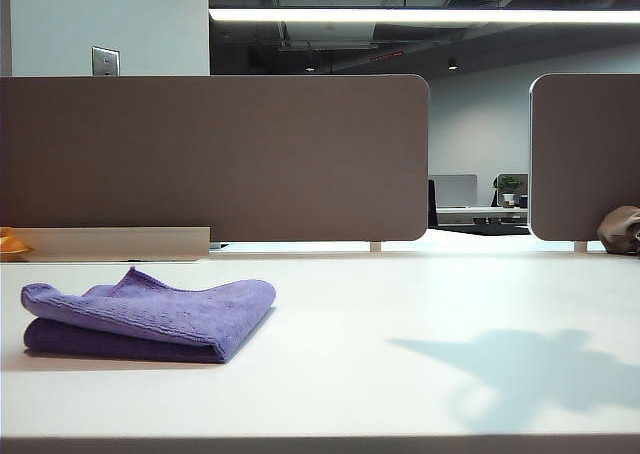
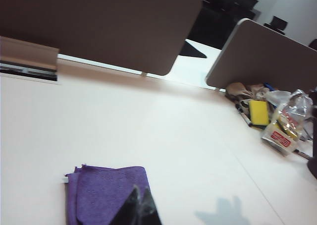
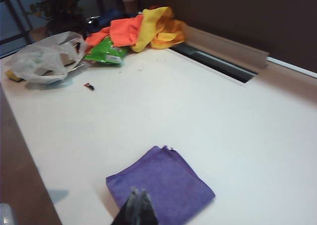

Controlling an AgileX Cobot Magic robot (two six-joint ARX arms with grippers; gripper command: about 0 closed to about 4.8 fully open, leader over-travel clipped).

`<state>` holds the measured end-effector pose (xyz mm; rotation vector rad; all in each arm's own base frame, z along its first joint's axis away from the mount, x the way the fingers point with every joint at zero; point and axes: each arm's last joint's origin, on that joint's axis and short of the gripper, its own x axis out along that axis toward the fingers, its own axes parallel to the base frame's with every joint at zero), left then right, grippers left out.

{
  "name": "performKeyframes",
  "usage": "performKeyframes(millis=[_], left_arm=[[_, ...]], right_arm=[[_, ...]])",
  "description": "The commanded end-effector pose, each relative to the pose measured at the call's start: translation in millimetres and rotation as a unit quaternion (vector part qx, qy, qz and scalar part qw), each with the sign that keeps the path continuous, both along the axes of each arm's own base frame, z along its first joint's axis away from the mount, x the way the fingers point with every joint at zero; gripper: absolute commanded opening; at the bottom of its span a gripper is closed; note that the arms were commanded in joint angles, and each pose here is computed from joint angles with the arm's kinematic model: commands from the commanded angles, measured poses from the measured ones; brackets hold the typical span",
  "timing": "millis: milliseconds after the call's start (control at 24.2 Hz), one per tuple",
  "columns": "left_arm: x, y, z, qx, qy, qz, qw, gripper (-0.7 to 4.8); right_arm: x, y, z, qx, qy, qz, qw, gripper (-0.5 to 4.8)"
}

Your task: Fold the bottom of the cloth upward, then fold it vertically to form a square shape.

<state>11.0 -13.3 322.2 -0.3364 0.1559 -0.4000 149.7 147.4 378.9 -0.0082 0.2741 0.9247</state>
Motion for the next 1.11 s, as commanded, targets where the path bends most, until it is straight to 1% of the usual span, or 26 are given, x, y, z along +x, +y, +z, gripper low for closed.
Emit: performKeyframes(millis=[41, 248, 330, 454, 619, 784, 908, 1114], left_arm=[[-2, 0, 0, 0.001, -0.006, 0.012, 1.0, -0.05], [-4, 1, 0, 0.002, -0.011, 0.026, 1.0, -0.06], [-3, 2, 0, 0.01, -0.013, 0.044, 0.999, -0.05], [-3, 3, 0, 0.022, -0.016, 0.059, 0.998, -0.06], [3, 4, -6, 0.039, -0.016, 0.066, 0.997, -0.06], [14, 5, -19, 0.039, 0.0, 0.066, 0.997, -0.05], [26, 6, -34, 0.038, 0.011, 0.063, 0.997, -0.06], [42, 7, -53, 0.037, 0.008, 0.059, 0.998, -0.06]], right_arm=[[-12, -14, 4, 0.022, -0.025, -0.033, 0.999, -0.05], [-31, -36, 2, 0.036, -0.052, -0.079, 0.995, -0.05], [-46, -52, -5, 0.046, -0.069, -0.117, 0.99, -0.05], [-57, -65, -13, 0.055, -0.082, -0.143, 0.985, -0.05], [-67, -75, -33, 0.057, -0.085, -0.149, 0.983, -0.05], [-72, -80, -57, 0.051, -0.081, -0.155, 0.983, -0.05], [-71, -79, -80, 0.047, -0.078, -0.157, 0.983, -0.05], [-64, -73, -106, 0.057, -0.085, -0.156, 0.982, -0.05]])
